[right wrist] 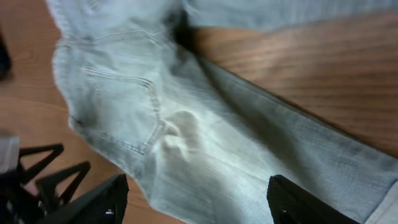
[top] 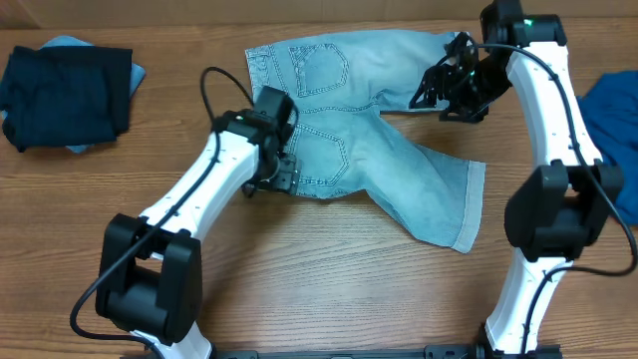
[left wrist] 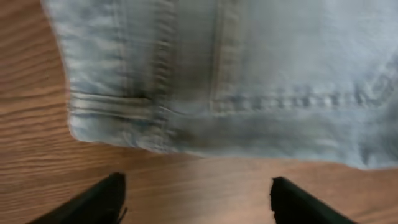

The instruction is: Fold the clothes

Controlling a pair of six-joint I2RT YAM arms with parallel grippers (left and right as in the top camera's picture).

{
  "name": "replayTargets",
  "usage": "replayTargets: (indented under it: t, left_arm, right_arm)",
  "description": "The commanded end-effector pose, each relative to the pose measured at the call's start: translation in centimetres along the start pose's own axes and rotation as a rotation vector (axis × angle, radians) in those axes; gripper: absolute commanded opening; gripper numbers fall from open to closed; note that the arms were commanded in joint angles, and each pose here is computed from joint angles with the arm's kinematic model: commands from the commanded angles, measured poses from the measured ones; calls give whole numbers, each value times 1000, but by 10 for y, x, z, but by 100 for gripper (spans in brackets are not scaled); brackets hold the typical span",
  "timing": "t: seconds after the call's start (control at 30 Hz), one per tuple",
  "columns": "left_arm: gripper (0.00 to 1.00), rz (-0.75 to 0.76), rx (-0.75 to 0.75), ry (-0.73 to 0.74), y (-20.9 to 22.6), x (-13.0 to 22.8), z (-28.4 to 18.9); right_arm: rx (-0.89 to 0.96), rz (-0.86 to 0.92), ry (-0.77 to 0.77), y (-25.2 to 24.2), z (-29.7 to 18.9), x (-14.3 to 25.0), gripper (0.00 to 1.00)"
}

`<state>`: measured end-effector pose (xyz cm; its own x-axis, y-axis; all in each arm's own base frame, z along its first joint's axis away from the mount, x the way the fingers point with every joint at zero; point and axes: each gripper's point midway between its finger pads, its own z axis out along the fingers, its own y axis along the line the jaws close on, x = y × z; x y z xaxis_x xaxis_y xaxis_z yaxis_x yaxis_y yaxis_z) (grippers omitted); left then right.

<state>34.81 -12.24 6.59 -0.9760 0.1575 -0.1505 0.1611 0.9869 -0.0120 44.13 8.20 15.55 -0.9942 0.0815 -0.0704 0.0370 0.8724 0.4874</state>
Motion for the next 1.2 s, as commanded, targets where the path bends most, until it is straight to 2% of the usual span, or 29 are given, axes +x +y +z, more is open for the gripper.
replayTargets:
  t: [0.0, 0.1, 0.3, 0.4, 0.5, 0.67, 0.87, 0.97, 1.03, 1.07, 1.17]
  left_arm:
    - [83, -147, 132, -47, 25, -20, -3]
    - [81, -178, 276, -64, 32, -28, -5]
    - [77, -70, 282, -65, 22, -26, -2]
    - [79, 19, 185, -66, 23, -25, 4]
    - [75, 130, 75, -23, 27, -15, 13]
    - [76, 266, -25, 34, 21, -7, 30]
    - [76, 297, -74, 87, 20, 0, 51]
    - [75, 249, -79, 138, 23, 9, 64]
    - [61, 190, -86, 191, 30, 20, 72]
    - [47, 154, -91, 219, 33, 25, 75]
    - [24, 40, -111, 294, 45, 41, 82]
  right_arm:
    - [-32, -119, -194, 36, -71, -2, 76]
    - [-39, -175, -314, 55, -113, 3, 77]
    - [-49, -265, -480, 88, -175, 26, 79]
    - [-52, -307, -556, 102, -203, 42, 80]
    - [-55, -337, -608, 112, -223, 57, 82]
    - [-48, -361, -661, 119, -242, 72, 84]
    - [-48, -358, -655, 119, -242, 76, 85]
    - [-47, -354, -648, 118, -241, 78, 85]
    - [-47, -350, -642, 118, -240, 79, 85]
    - [-47, -350, -640, 118, -240, 79, 85]
    - [-47, -349, -639, 118, -239, 79, 85]
